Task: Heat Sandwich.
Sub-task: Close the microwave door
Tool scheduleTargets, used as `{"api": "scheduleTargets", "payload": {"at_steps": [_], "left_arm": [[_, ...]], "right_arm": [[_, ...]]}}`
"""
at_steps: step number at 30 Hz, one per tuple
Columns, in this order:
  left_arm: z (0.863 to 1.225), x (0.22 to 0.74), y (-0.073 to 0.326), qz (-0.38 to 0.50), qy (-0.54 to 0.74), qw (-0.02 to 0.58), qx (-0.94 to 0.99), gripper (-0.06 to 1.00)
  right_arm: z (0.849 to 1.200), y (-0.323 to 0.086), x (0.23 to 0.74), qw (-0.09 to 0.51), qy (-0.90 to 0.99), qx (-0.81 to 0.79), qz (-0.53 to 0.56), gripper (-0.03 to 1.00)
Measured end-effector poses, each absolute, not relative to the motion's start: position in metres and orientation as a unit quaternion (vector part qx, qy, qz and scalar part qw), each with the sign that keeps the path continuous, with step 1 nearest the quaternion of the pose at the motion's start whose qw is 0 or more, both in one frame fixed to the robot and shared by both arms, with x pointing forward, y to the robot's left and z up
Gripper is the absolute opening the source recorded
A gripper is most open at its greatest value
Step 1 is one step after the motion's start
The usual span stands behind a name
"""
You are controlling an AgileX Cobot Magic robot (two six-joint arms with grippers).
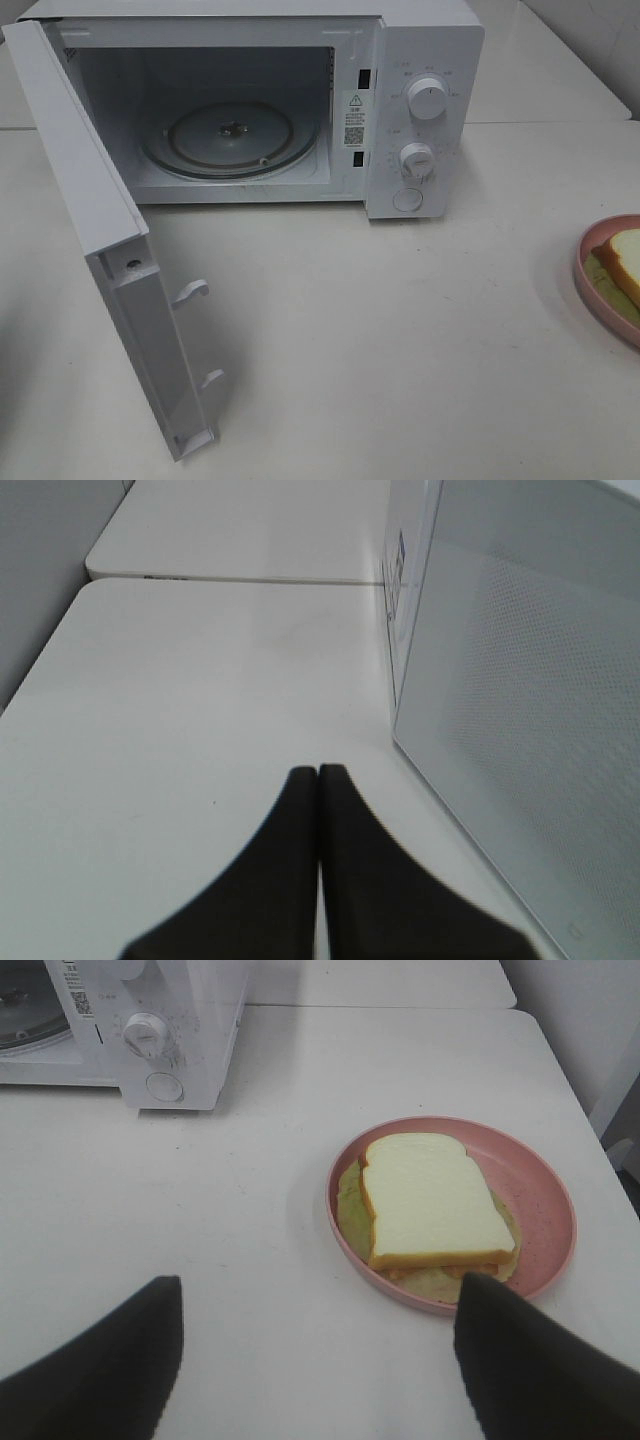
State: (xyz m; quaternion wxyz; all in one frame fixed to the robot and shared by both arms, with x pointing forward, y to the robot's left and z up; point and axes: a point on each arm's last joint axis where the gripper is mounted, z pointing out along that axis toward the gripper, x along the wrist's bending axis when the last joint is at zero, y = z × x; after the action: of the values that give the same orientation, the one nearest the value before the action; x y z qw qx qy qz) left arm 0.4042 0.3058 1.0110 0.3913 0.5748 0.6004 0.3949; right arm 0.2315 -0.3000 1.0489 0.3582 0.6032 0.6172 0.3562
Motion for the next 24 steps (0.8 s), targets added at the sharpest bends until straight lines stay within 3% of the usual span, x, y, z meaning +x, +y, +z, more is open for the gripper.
{"api": "scheduleTargets", "payload": {"at_steps": [12,24], "left_arm": [[0.971,0.454,0.300,0.421,0.531,0.418,0.604,0.00],[0.946,0.477,0.289,0.378,0.513,0.465,0.615,0.00]], "right_arm": [[1.049,-0.300,0.231,0.358,0.617,0.603,0.356,0.73],[1.049,-0.300,0.231,0.358,0.617,0.603,0.356,0.72]]}}
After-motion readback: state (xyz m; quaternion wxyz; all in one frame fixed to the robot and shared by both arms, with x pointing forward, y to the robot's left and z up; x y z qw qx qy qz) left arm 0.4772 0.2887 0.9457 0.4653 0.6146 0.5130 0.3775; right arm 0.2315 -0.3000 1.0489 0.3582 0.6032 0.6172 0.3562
